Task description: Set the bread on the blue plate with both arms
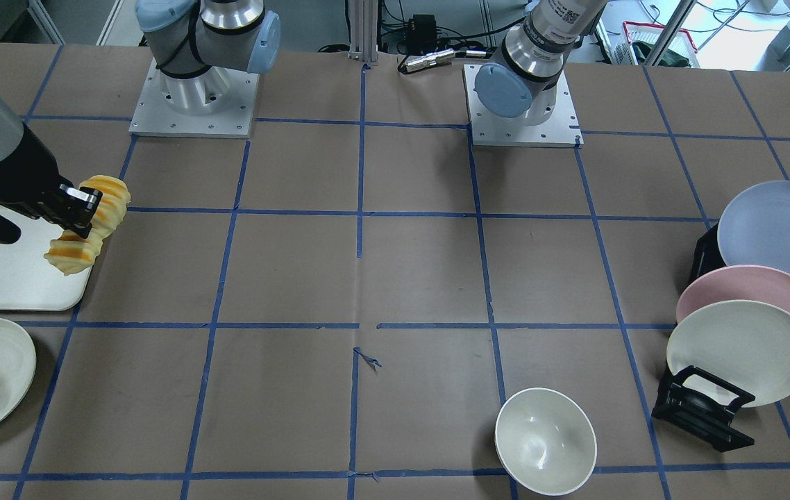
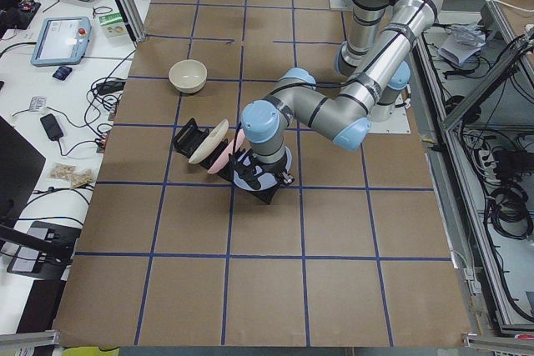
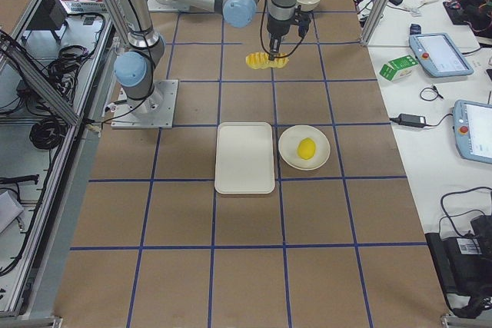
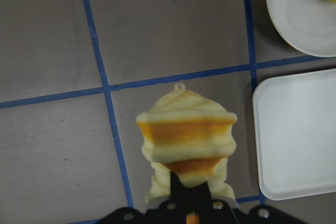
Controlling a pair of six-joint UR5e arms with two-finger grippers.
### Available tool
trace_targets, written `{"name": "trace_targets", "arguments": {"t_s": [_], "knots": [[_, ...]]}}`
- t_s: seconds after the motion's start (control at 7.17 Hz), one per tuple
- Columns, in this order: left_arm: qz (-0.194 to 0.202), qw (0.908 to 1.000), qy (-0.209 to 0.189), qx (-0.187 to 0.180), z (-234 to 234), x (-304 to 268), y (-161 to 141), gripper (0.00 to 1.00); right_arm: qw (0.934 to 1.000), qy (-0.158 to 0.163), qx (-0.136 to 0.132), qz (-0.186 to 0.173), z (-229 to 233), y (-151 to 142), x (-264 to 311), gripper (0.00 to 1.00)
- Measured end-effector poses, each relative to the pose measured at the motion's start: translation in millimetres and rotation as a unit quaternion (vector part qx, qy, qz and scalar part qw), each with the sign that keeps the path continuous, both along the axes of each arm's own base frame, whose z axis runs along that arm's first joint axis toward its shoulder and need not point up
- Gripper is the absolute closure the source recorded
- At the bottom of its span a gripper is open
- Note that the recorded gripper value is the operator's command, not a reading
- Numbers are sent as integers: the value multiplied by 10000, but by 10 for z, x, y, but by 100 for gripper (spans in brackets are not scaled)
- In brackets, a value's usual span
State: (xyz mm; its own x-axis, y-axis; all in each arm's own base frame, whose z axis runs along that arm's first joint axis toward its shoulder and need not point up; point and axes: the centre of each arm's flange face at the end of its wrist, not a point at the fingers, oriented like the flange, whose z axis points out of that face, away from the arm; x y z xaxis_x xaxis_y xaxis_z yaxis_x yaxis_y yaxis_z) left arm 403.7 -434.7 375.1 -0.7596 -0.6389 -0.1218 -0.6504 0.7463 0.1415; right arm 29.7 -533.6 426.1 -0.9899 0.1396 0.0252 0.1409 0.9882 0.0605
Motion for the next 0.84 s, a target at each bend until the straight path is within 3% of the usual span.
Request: {"name": "trace_targets", "arguments": {"t_s": [0.42, 0.7, 0.84], "knots": [[-298, 9995, 77, 109, 694, -603, 127, 100, 9994, -230, -33, -238, 8, 8, 299, 100], [-987, 9942, 431, -52, 944, -1590, -123, 100, 9990, -324, -37, -305, 5, 13, 406, 100], [-1442, 9866, 747, -159, 884, -2181, -332, 100, 9990, -333, -30, -293, -4, 15, 461, 100]]}}
